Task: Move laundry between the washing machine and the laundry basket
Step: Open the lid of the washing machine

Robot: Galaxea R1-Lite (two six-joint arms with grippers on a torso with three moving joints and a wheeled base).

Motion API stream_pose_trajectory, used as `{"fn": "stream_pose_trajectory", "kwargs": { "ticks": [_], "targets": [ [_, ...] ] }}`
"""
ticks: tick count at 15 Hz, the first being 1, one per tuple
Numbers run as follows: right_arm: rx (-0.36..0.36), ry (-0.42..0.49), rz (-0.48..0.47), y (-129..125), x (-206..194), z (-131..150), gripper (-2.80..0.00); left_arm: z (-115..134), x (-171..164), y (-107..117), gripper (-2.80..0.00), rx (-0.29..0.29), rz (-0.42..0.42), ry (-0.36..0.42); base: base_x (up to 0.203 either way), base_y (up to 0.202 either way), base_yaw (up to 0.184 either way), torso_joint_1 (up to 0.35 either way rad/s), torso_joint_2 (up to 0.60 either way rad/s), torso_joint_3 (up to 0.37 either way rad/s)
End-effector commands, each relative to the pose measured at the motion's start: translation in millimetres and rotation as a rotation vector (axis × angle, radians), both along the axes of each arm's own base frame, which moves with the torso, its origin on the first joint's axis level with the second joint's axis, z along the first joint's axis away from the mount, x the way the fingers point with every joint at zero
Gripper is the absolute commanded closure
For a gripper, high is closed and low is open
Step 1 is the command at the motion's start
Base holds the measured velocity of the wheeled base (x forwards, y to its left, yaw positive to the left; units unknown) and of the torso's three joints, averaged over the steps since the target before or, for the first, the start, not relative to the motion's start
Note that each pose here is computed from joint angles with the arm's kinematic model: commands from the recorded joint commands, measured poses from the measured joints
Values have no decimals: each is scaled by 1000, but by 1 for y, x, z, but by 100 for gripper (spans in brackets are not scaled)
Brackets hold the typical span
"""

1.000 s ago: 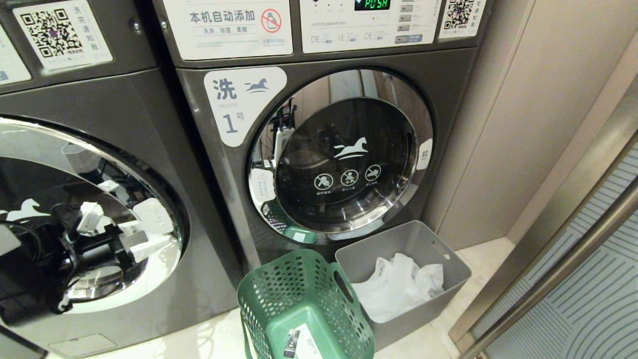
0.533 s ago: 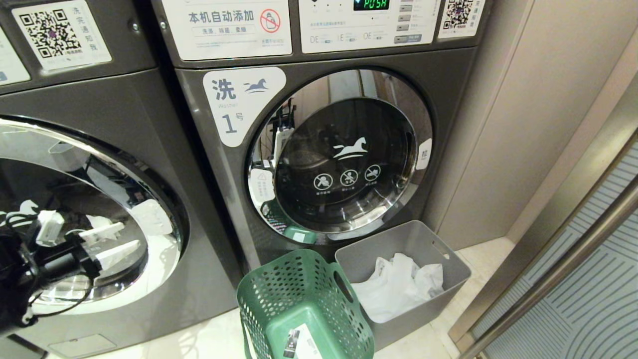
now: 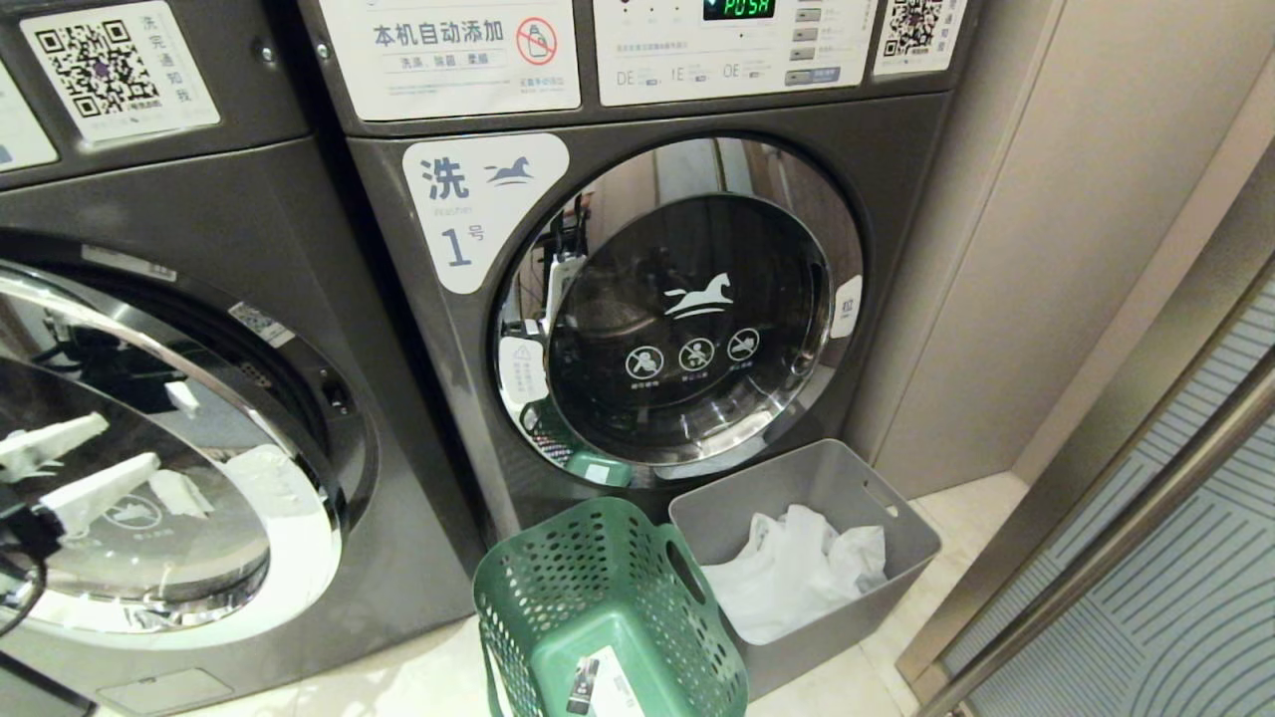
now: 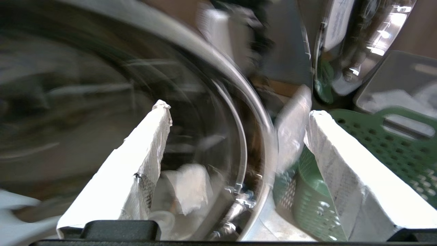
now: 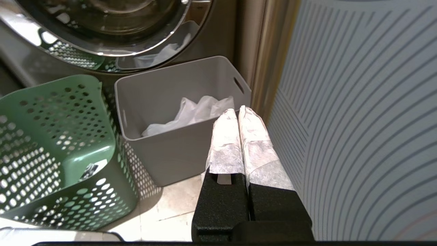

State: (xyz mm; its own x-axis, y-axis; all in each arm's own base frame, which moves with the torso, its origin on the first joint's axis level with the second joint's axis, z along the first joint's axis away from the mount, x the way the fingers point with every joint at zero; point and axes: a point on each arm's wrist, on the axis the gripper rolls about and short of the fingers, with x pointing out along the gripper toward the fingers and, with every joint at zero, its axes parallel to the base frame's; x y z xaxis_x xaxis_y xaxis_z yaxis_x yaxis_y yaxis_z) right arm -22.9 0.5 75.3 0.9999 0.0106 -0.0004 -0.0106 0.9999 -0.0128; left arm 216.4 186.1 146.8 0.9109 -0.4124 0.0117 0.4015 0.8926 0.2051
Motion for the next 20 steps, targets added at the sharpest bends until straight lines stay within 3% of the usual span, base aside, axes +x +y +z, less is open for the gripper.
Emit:
{"fn": "stream_pose_trajectory", "kwargs": {
  "ticks": [1,2,4,6,8,9,11,14,15,16,17,18,20],
  "targets": [
    [-1,1,0,0,0,0,0,94,-90,-46,-280,167,175,-199,0,0,0,0,0,0],
    [-1,1,0,0,0,0,0,117,-117,-68,-280,162,261,-249,0,0,0,0,0,0],
    [-1,1,0,0,0,0,0,161,-165,-125,-280,60,413,-384,0,0,0,0,0,0],
    [-1,1,0,0,0,0,0,194,-194,-178,-280,-73,488,-521,0,0,0,0,0,0],
    [-1,1,0,0,0,0,0,212,-209,-210,-280,-194,517,-582,0,0,0,0,0,0],
    [-1,1,0,0,0,0,0,211,-213,-217,0,-235,503,-578,0,0,0,0,0,0],
    [-1,1,0,0,0,0,0,212,-216,-219,0,-251,463,-549,0,0,0,0,0,0],
    [-1,1,0,0,0,0,0,194,-205,-195,0,-271,570,-388,0,0,0,0,0,0],
    [-1,1,0,0,0,0,0,184,-201,-186,0,-312,684,-324,0,0,0,0,0,0],
    [-1,1,0,0,0,0,0,170,-198,-176,0,-347,886,-221,0,0,0,0,0,0],
    [-1,1,0,0,0,0,0,155,-196,-170,0,-344,1067,-81,0,0,0,0,0,0],
    [-1,1,0,0,0,0,0,140,-196,-166,0,-300,1218,88,0,0,0,0,0,0],
    [-1,1,0,0,0,0,0,123,-194,-156,0,-138,1464,446,0,0,0,0,0,0]
  ]
}}
